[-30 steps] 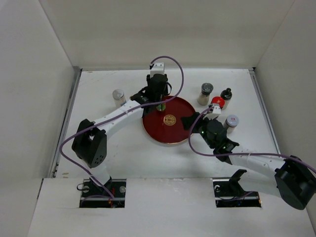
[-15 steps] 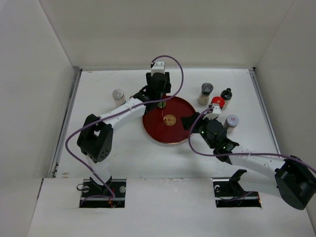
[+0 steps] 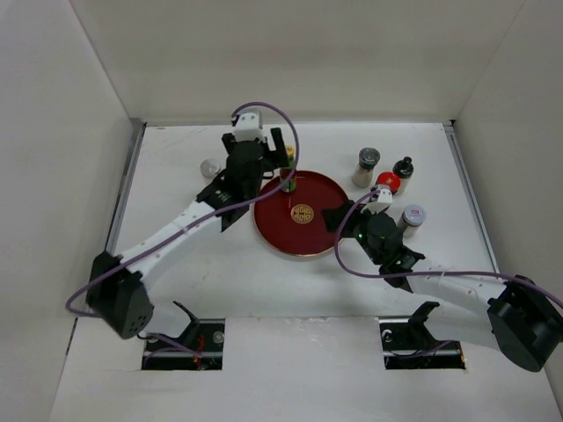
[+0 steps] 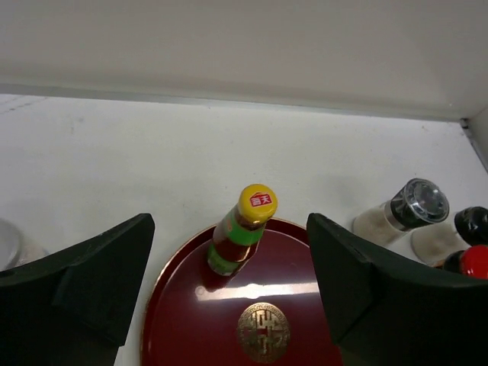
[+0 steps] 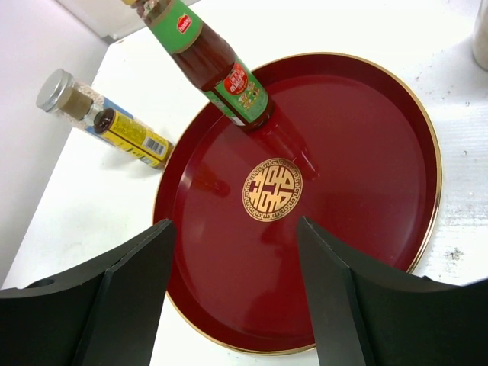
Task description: Organize the condiment bottles
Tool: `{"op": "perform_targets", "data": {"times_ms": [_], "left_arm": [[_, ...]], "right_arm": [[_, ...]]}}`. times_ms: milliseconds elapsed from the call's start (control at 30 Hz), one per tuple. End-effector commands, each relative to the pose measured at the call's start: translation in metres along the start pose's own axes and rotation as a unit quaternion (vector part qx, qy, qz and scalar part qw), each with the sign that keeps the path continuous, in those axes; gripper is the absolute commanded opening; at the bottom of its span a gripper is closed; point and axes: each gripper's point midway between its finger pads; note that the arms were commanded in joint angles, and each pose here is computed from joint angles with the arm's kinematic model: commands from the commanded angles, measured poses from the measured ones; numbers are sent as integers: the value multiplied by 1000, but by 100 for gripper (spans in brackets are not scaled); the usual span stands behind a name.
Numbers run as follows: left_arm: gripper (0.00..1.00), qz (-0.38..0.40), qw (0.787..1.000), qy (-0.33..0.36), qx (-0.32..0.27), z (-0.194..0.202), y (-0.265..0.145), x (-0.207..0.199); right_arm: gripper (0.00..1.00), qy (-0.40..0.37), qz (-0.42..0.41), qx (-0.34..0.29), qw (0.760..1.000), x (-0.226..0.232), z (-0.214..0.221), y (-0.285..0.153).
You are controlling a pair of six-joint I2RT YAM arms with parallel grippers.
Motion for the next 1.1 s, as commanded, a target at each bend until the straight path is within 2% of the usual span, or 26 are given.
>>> {"op": "perform_targets", "data": {"times_ms": [0, 167, 433, 833, 900, 1000, 1067], "left_arm": [[80, -38, 999, -25, -21, -21, -27, 39], [69, -109, 993, -21, 29, 7, -36, 104], [67, -95, 995, -1, 43, 28, -13, 110], [50, -141, 988, 14, 65, 57, 21, 140], [44, -147, 987, 12, 62, 57, 25, 144], [26, -148, 987, 10, 53, 53, 27, 144], [20, -143, 989, 8, 41, 44, 22, 137]], "right_arm": [[71, 15, -15, -25, 999, 8, -15, 0], [72, 14, -14, -23, 1000, 7, -13, 1], [72, 8, -12, -14, 1000, 8, -8, 5], [72, 6, -11, -9, 1000, 8, -5, 7], [72, 6, -12, -11, 1000, 8, -6, 7], [72, 5, -12, -6, 1000, 8, -3, 8], [72, 5, -13, -7, 1000, 8, -4, 8]]}}
Point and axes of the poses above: each gripper's point midway between its finger pads, its own y axis out along the fingers, its own x axis along the line the jaws close on, z = x × y, and after that the axes turned 11 degrees about -y, right-handed
